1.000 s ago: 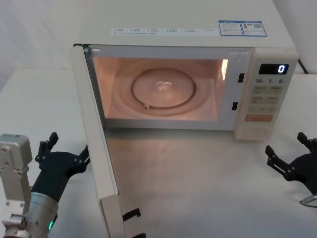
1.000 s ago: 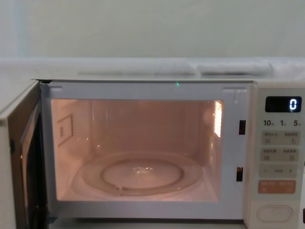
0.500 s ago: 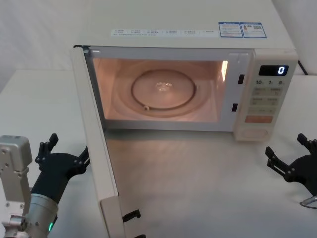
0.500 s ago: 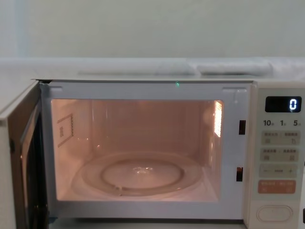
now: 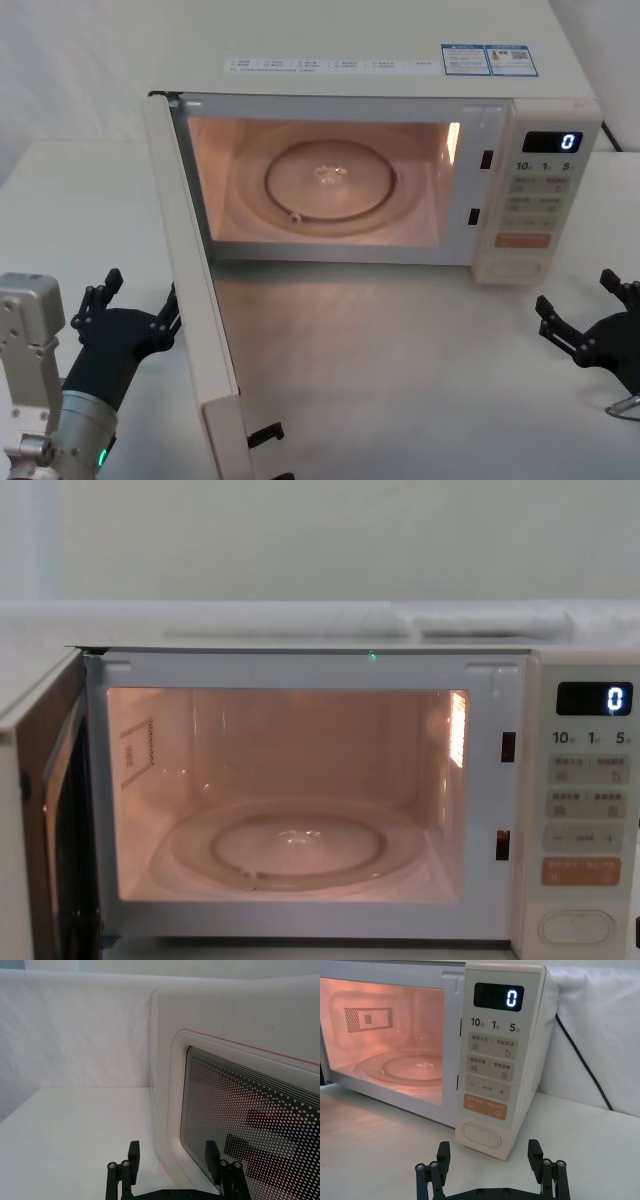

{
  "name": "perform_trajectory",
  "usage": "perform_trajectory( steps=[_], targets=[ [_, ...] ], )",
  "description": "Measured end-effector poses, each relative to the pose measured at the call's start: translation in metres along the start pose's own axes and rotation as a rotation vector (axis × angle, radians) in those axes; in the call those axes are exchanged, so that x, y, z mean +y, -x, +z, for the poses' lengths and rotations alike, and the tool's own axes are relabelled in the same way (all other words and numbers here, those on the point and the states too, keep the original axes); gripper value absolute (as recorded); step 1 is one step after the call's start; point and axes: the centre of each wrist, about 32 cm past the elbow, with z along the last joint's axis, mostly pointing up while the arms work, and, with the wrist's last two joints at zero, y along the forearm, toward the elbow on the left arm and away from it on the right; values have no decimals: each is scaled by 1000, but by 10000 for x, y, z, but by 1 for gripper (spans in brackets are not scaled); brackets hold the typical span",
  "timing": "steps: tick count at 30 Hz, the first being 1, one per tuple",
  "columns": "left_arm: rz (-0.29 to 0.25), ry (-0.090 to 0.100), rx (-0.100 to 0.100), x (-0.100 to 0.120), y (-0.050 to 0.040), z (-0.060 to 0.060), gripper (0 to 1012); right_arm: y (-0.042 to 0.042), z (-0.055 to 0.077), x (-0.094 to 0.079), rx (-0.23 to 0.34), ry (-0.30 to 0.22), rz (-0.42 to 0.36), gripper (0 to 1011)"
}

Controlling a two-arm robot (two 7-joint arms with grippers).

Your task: Press the button to open the microwave door with one hand; close the microwave door with the other hand.

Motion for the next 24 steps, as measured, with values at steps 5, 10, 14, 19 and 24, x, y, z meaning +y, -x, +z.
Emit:
perform_trajectory(
  steps=[5,10,14,19,24],
  targets=[
    [0,0,0,0,0,0,762,0,0,0,0,0,0,1001],
    [0,0,0,0,0,0,599,0,0,0,0,0,0,1001],
    [0,0,0,0,0,0,452,0,0,0,0,0,0,1001],
    [0,0,0,0,0,0,296,0,0,0,0,0,0,1001],
    [0,0,0,0,0,0,156,0,0,0,0,0,0,1001]
  ],
)
